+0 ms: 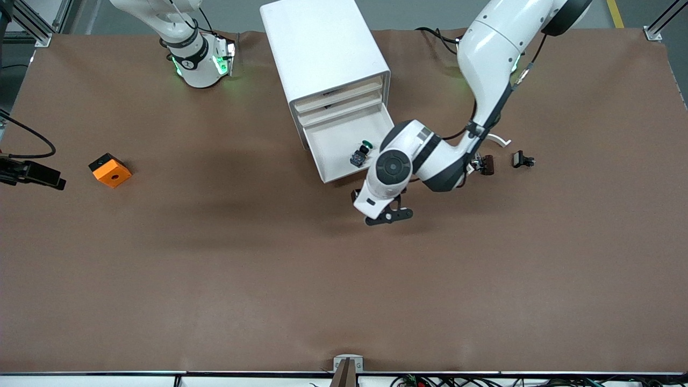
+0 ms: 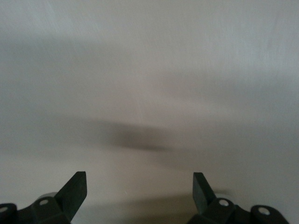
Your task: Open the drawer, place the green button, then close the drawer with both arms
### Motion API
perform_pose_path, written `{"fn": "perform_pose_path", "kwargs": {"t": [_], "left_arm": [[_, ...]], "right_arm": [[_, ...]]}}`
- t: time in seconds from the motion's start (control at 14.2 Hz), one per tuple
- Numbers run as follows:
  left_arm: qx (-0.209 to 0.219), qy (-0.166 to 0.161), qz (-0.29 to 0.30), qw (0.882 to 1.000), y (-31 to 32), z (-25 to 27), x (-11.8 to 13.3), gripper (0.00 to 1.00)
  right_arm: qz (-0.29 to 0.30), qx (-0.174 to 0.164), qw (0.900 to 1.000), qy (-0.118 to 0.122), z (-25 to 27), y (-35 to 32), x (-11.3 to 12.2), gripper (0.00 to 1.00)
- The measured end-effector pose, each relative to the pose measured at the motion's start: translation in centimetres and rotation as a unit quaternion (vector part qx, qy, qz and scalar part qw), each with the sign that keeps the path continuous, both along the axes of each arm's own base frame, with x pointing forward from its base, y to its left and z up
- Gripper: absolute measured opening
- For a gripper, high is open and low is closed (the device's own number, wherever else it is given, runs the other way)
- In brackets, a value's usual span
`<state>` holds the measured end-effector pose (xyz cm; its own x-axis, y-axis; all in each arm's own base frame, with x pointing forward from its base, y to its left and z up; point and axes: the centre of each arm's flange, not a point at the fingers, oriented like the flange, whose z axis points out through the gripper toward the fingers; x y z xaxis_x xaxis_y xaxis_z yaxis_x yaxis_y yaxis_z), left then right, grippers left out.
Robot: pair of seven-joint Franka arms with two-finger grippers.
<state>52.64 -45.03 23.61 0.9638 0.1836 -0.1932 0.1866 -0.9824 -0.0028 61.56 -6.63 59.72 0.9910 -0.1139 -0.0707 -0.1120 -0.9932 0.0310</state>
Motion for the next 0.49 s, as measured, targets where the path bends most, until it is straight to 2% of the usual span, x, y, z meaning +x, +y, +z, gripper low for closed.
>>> {"fn": "perform_pose_path", "kwargs": {"t": [0.21, 0.49], "left_arm": [[-0.003, 0.033, 0.004, 0.999, -1.9, -1.2, -3.3, 1.0], [-0.015, 0.054, 0.011, 0.998, -2.8, -1.4, -4.5, 1.0]], "right_arm": [[0.009, 0.004, 1.0, -0.003, 1.1, -0.4, -0.7, 1.0], [0.02, 0.006, 1.0, -0.008, 2.0, 0.0, -1.2, 1.0]]}}
